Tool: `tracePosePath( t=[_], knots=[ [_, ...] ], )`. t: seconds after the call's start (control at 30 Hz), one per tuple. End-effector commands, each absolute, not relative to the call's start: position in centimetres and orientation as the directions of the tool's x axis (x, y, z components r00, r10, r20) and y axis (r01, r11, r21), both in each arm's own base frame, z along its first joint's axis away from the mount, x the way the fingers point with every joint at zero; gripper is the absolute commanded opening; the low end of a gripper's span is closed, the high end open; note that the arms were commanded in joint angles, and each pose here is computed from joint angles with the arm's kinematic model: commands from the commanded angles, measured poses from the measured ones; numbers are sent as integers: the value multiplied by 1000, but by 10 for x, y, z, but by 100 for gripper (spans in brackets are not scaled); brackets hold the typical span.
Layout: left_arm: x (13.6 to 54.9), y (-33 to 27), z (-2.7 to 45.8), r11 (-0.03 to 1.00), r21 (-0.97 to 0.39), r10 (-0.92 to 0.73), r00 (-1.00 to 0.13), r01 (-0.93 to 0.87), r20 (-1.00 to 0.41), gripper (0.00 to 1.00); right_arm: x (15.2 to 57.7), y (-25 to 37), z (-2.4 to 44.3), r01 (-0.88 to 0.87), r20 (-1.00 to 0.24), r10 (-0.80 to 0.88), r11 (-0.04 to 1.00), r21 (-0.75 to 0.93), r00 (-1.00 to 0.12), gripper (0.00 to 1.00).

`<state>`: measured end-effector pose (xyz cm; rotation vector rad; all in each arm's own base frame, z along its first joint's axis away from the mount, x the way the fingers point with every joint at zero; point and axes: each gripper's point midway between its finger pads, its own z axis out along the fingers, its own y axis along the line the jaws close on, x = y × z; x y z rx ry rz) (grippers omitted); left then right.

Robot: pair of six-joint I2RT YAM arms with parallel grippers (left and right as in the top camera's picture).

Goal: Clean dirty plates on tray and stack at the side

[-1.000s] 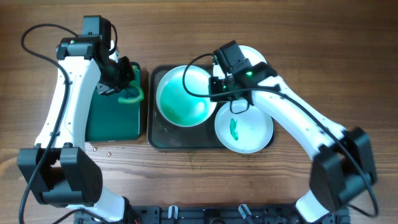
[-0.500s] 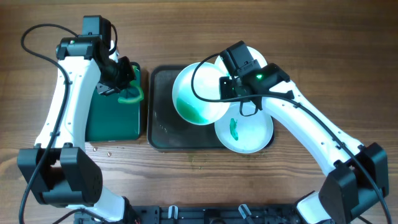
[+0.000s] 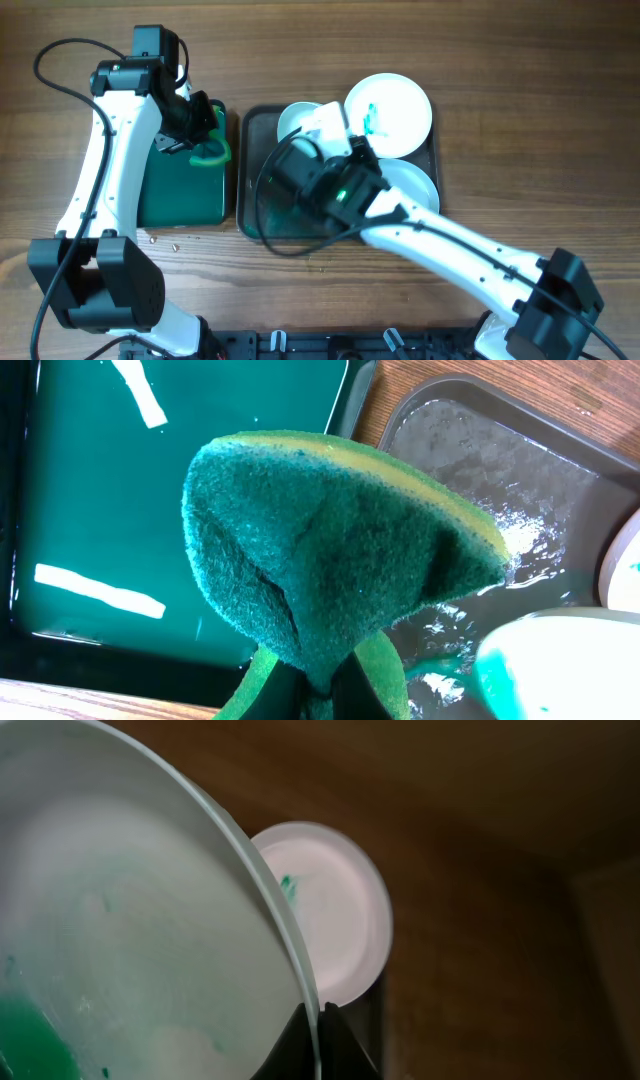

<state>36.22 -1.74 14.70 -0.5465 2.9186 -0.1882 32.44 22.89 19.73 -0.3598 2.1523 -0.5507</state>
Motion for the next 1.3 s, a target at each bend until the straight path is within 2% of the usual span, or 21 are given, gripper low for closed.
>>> tracePosePath(
  t=[0.0,0.13,0.23,0.4,0.53,0.57,0.7,0.8,0.97,1.17,1.2,1.23,1.27],
  knots=[
    [365,-15,155,931,-149,-355,-919,-332,-169,4,318,218,255,163,-760,-497,782,-601,-418,4],
    [365,-15,155,931,-149,-355,-919,-332,-169,4,300,224,291,304,-787,-546,727,-616,-289,4],
    [365,-15,155,931,-149,-355,-919,-332,-169,4,299,233,293,282,-769,-572,717,-638,-286,4],
    [365,-15,155,931,-149,-355,-919,-332,-169,4,303,245,285,216,-790,-538,768,-603,-295,4],
    [365,-15,155,931,-149,-355,-919,-332,-170,4,313,270,238,-52,-778,-473,865,-499,-414,5],
    [365,-15,154,931,-149,-355,-920,-332,-168,4,319,273,213,-122,-775,-367,926,-358,-513,4],
    [365,-15,154,931,-149,-355,-920,-332,-168,4,328,273,166,-170,-661,-156,984,-43,-734,5],
    [365,-15,154,932,-149,-355,-920,-332,-168,4,334,262,120,-103,-466,-13,980,169,-885,4],
    [365,-15,154,931,-149,-355,-920,-332,-168,4,331,254,58,-51,-284,22,967,248,-959,4],
    [366,-15,154,932,-151,-354,-919,-330,-173,4,323,251,21,-43,-206,0,979,201,-979,4],
    [366,-15,154,932,-150,-354,-919,-331,-172,4,326,247,20,-68,-221,-28,982,176,-975,6],
    [366,-15,154,932,-150,-353,-920,-330,-172,4,328,245,20,-97,-237,-58,983,154,-970,12],
    [366,-15,154,932,-150,-353,-920,-330,-172,4,330,243,20,-138,-251,-100,981,138,-963,23]
  ],
)
